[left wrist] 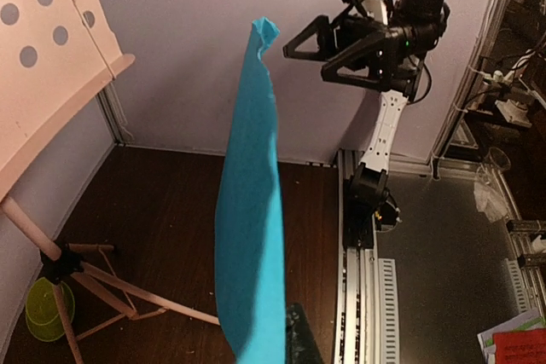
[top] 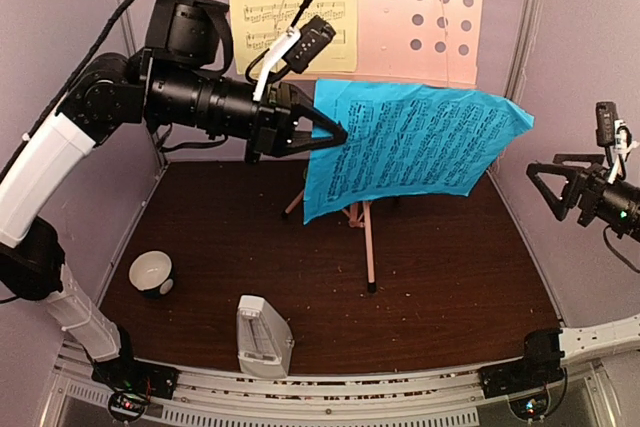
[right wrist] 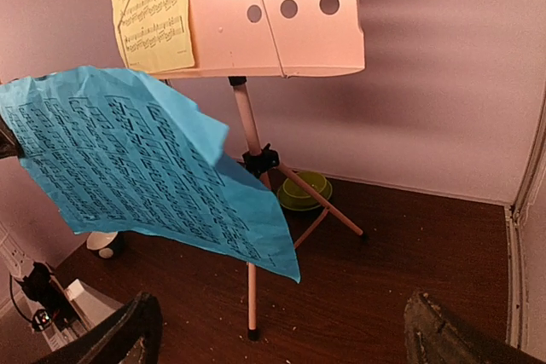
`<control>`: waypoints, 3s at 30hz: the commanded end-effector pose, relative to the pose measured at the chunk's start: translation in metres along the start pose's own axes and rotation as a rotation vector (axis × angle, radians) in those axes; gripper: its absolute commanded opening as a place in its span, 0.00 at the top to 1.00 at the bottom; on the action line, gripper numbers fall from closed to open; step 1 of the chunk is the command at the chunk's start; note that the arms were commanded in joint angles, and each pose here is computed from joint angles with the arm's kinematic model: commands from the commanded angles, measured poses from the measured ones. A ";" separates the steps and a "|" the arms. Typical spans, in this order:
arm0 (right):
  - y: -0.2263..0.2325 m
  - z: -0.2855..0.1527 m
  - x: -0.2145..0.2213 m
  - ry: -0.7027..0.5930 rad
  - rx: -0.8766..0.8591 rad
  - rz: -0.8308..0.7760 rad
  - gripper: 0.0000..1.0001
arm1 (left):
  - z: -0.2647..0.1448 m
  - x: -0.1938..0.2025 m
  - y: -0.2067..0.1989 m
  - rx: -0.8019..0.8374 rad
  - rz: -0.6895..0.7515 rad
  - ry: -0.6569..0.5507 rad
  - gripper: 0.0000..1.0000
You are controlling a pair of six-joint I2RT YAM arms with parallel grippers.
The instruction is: Set up the instrument practice props
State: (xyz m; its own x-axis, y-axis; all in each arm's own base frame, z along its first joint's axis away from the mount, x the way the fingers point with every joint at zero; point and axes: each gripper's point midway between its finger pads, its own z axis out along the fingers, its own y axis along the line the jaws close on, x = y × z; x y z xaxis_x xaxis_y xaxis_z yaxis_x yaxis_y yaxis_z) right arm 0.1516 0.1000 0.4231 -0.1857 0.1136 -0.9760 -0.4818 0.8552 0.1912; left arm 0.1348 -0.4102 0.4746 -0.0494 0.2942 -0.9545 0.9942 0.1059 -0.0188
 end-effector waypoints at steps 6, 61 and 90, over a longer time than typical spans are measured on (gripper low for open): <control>0.038 0.008 0.007 0.156 -0.148 -0.303 0.01 | 0.010 0.072 -0.027 0.157 -0.041 0.360 1.00; 0.143 0.003 -0.044 -0.062 -0.594 -0.168 1.00 | -0.033 -0.020 0.006 -0.095 0.077 -0.178 0.16; 0.112 -0.034 -0.135 -0.425 -0.535 -0.010 1.00 | 0.053 -0.080 -0.037 0.219 0.009 -0.456 0.38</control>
State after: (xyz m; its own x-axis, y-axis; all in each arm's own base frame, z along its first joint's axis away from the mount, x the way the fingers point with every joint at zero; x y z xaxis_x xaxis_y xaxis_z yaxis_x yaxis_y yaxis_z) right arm 0.0901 0.1762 0.5653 0.0890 0.3442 -0.9347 -0.8805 0.4659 0.0877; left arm 0.1207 -0.4946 0.4863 -0.0574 0.0086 -0.9983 0.9971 -0.0497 -0.0578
